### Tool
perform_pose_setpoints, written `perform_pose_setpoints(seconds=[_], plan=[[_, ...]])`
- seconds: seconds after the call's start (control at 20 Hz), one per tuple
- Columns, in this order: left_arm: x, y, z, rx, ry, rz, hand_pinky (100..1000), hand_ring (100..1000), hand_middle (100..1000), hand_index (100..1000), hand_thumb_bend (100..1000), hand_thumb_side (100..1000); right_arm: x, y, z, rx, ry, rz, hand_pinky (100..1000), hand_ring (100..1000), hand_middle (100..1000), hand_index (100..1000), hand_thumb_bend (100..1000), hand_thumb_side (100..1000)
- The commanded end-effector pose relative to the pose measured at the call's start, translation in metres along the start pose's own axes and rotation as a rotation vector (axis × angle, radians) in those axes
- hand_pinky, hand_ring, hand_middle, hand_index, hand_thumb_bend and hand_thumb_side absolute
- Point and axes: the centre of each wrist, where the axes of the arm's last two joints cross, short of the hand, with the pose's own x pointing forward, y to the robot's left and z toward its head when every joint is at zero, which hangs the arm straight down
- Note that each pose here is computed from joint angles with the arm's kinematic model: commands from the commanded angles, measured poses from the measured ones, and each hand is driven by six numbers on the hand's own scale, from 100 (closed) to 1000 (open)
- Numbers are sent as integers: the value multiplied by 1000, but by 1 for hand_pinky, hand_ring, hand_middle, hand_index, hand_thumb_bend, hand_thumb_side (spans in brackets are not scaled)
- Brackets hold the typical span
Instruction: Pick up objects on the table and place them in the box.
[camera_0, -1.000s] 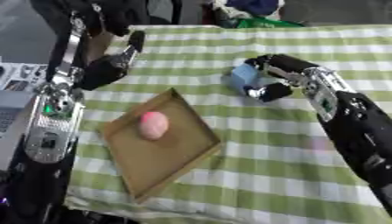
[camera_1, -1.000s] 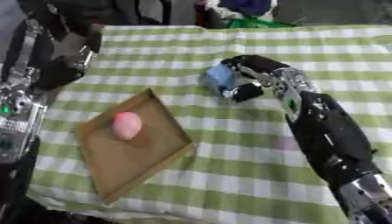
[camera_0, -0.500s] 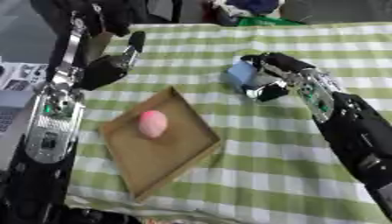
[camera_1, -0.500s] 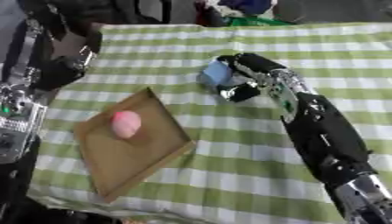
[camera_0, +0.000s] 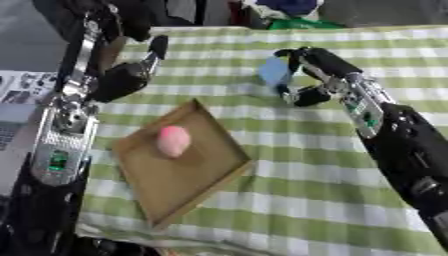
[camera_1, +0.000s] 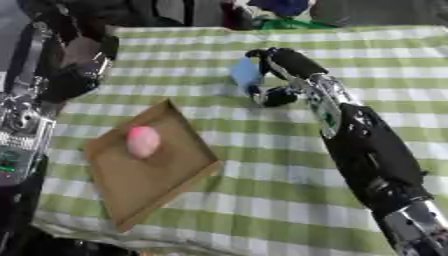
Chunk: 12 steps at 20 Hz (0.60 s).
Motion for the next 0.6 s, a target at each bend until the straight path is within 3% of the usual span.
perform_pose_setpoints(seconds=[0.05,0.3,0.6], plan=[[6,10,-5,12,-27,-30,585,547,516,739,333,321,17,-22,-10,-45,-92,19,777,668,360,622,100,189],[7,9,-6,9,-34,-27,585,547,517,739,334,322,48,-27,-21,-1,-242,22,780,673,363,624,100,200],[9,8,-7,5,-41,-23,586,547,517,739,336,324,87,-13,-31,98,-408,-16,783,672,360,624,100,239]])
